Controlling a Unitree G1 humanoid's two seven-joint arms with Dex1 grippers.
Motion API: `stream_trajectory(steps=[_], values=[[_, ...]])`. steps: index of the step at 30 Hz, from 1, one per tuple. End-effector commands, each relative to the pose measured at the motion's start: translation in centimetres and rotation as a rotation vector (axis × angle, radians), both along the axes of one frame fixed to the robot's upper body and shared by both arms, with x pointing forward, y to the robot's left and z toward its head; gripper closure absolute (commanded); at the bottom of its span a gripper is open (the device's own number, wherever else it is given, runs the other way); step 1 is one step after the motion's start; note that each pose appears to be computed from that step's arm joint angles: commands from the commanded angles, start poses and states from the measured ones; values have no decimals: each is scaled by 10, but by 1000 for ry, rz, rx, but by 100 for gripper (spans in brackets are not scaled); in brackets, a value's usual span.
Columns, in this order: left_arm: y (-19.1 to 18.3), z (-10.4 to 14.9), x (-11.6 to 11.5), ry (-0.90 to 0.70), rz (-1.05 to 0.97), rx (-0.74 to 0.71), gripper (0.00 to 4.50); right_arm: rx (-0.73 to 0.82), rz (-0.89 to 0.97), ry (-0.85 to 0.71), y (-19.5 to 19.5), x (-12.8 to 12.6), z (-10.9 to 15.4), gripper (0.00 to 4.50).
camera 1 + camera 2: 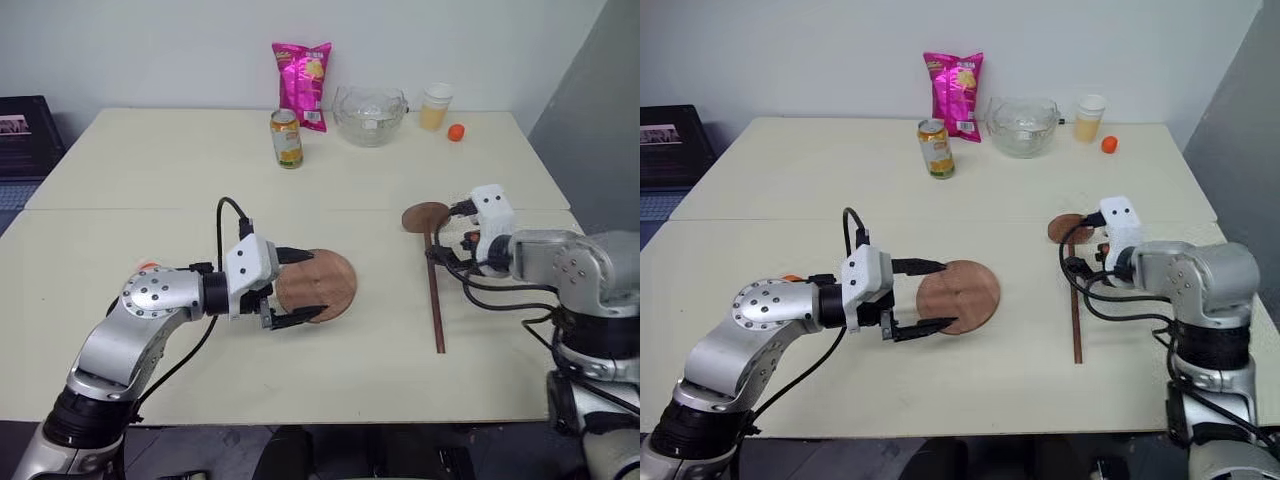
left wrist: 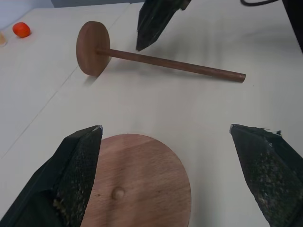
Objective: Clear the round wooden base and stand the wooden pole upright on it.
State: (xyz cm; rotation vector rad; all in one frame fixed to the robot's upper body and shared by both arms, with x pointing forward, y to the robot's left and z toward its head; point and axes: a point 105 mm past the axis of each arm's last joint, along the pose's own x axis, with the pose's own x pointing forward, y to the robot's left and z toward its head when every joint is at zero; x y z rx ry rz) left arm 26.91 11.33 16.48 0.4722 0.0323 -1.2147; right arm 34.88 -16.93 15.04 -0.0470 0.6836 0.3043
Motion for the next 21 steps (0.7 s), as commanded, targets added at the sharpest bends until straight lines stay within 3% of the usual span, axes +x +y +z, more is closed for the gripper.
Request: stream_trajectory(steps=[1, 12, 15, 21], values=[[-6, 8, -2, -50, -22, -8, 0, 20, -29, 21, 3, 8, 3, 2], [-12, 1, -8, -55, -47, 3, 0, 24, -20, 175, 12, 12, -19, 2], [-12, 1, -8, -55, -47, 5, 0, 25, -13, 195, 13, 10, -20, 49], [-13, 0, -9, -54, -46, 7, 0, 38, -12, 215, 15, 11, -17, 212]])
